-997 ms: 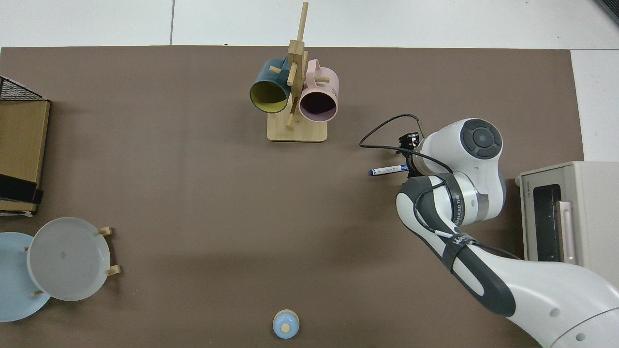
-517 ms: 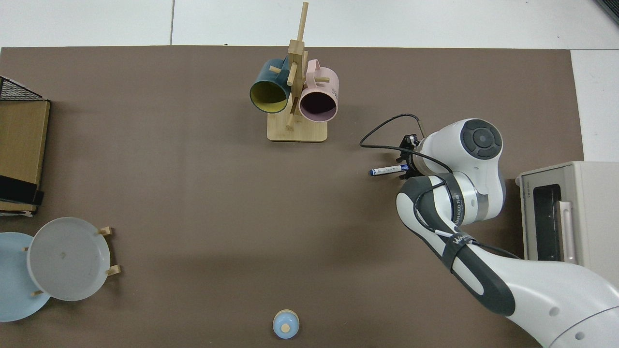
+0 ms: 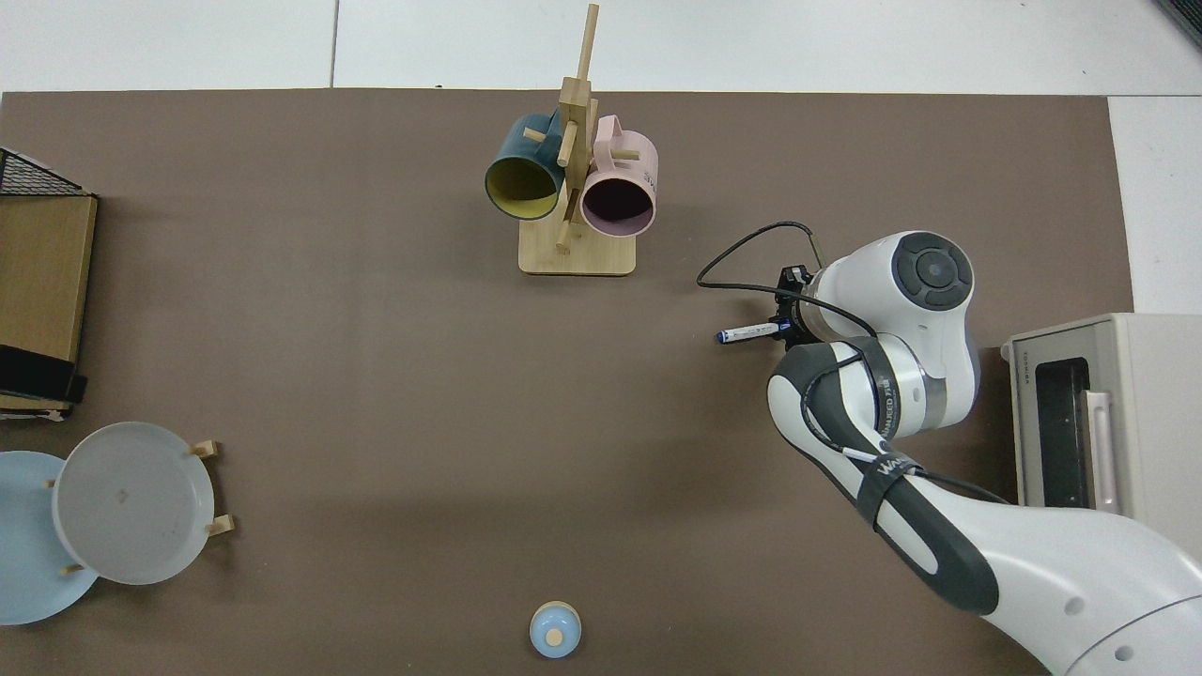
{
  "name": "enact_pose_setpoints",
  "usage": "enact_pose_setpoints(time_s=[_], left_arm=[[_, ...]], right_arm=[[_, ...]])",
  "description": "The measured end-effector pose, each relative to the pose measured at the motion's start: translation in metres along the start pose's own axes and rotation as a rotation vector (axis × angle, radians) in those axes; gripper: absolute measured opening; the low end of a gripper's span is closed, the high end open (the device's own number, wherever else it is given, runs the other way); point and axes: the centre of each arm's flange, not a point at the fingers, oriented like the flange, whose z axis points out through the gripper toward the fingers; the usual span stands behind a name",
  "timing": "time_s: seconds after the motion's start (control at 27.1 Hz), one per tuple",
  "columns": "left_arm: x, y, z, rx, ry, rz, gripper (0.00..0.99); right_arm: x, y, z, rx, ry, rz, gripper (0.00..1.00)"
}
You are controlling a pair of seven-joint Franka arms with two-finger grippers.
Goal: Put markers into pen holder
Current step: 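Lift the marker with the right gripper while the left gripper approaches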
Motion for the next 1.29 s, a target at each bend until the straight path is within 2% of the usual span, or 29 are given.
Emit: enact_pose_setpoints(time_s=[0.33, 0.59, 0.85, 1.07, 1.29], left_arm=[[0.001, 0.006, 0.000, -0.012, 0.002, 0.010, 0.991], [0.002, 0.010, 0.001, -0.019, 0.001, 0.018, 0.991], [0.002, 0.013, 0.001, -0.021, 0.000, 0.024, 0.991], [0.003, 0.018, 0.003, -0.024, -0.002, 0.038, 0.987], [0.005, 0.031, 0.003, -0.039, 0.001, 0.115, 0.982]], right_arm=[[-0.014, 0.003, -0.019, -0.021, 0.000, 0.036, 0.16], [-0.022, 0.020, -0.118, -0.056, 0.007, 0.022, 0.16], [-0.047, 0.051, -0.215, -0.081, 0.008, -0.020, 0.16], [-0.090, 0.086, -0.279, -0.063, -0.075, -0.036, 0.16], [-0.168, 0.112, -0.295, -0.035, -0.094, 0.015, 0.16]])
